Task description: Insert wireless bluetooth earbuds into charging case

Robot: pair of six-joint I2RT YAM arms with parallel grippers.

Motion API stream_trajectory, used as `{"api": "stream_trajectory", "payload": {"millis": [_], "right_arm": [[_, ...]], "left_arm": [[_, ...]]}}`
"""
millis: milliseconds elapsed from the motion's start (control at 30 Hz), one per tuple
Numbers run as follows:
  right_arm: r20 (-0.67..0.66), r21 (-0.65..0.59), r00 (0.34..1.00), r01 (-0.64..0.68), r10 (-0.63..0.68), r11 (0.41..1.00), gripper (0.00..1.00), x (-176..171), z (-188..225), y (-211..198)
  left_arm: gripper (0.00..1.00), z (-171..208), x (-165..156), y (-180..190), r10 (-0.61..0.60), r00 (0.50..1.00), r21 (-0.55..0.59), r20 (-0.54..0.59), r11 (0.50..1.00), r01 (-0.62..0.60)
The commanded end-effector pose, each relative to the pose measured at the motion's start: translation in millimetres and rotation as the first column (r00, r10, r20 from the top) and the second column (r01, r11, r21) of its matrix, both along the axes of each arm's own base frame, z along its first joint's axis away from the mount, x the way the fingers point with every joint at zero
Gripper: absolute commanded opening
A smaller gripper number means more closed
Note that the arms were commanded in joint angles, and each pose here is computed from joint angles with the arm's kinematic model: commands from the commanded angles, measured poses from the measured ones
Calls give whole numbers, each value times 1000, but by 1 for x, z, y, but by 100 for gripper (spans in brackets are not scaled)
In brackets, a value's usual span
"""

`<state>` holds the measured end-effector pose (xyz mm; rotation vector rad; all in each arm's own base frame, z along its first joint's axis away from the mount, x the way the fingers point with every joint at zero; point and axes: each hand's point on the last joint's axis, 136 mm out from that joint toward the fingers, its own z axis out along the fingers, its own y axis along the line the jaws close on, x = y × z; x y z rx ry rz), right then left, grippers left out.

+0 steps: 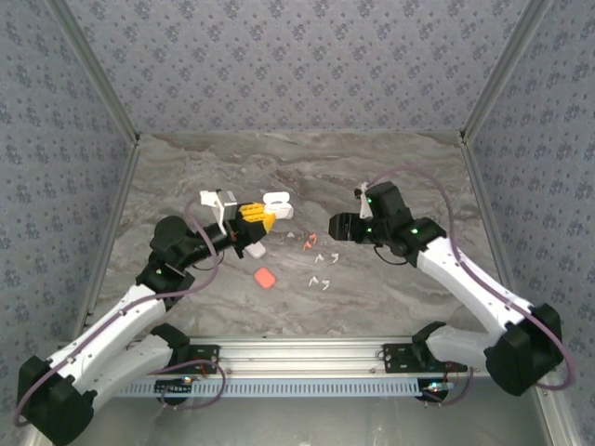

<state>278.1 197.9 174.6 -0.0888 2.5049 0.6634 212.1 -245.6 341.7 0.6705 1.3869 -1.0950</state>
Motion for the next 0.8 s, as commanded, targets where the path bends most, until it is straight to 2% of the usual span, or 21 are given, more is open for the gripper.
{"api": "stream_trajectory", "payload": {"millis": [0,233,433,767], "right_arm": [[-130,-106,990,34,-48,994,65,-8,-39,-12],[-231,-210,972,-18,-32,978,53,-1,-87,-6],[-299,-224,954,-64,-6,972,47,3,-118,5],[-328,-237,945,-101,18,966,39,7,-137,16]], "left_arm": [[0,13,-8,3,-6,998,-10,67,1000,7],[0,12,-10,4,-2,998,-11,63,1000,2],[0,12,-10,5,1,998,-10,59,1000,0],[0,10,-9,5,10,999,-3,50,1000,-9]]}}
